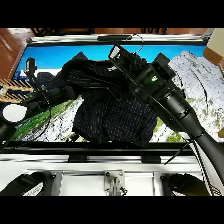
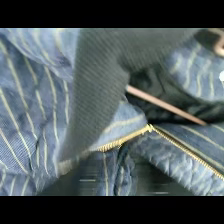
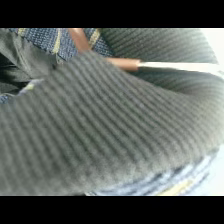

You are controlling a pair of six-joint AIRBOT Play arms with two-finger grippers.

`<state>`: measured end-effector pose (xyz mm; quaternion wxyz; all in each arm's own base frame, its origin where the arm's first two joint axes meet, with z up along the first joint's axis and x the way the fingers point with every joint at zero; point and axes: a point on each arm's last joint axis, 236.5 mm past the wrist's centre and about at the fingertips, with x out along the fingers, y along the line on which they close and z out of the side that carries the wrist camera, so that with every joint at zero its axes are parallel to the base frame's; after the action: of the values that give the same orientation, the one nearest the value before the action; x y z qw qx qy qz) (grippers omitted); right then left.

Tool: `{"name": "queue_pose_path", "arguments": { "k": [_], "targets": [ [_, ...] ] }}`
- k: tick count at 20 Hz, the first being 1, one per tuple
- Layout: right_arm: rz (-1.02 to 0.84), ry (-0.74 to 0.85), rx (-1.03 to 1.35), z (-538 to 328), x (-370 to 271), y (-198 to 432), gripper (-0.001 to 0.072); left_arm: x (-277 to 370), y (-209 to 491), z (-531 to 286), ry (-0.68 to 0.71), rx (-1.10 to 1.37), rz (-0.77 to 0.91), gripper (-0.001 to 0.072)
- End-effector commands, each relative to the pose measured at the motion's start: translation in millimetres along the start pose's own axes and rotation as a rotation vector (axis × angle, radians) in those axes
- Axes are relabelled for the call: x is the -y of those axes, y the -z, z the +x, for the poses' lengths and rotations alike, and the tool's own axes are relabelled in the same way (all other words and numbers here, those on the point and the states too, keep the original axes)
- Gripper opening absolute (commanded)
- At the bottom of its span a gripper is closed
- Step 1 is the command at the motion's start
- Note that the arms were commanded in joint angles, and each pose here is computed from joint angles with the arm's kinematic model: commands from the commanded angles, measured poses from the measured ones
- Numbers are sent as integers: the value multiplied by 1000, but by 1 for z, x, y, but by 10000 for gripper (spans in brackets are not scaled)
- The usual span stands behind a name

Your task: Fold the shirts.

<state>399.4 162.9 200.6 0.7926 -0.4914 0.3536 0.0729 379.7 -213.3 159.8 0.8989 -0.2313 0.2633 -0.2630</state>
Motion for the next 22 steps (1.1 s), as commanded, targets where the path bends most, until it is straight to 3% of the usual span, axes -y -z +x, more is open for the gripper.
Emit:
{"name": "queue_pose_path", "arguments": {
  "k": [1,2,11,15,16,17,18,22],
  "targets": [
    [1,1,0,0,1,0,106,-3,-10,3,-13,43,71,137],
    [1,1,0,0,1,0,106,3,-13,0,-3,47,116,58],
    [-6,68,26,4,19,-6,106,106,-81,-102,184,238,291,57],
    [5,67,17,7,20,-3,106,88,-53,-93,123,111,413,66],
    [7,60,19,7,18,-4,106,66,-29,-80,71,1,468,286],
    [9,51,21,7,16,-4,106,42,-10,-67,16,-83,448,596],
    [10,45,22,7,15,-5,106,17,3,-55,-52,-135,339,720],
    [11,37,24,7,13,-5,106,-22,18,-16,-109,-126,160,720]
  ]
}}
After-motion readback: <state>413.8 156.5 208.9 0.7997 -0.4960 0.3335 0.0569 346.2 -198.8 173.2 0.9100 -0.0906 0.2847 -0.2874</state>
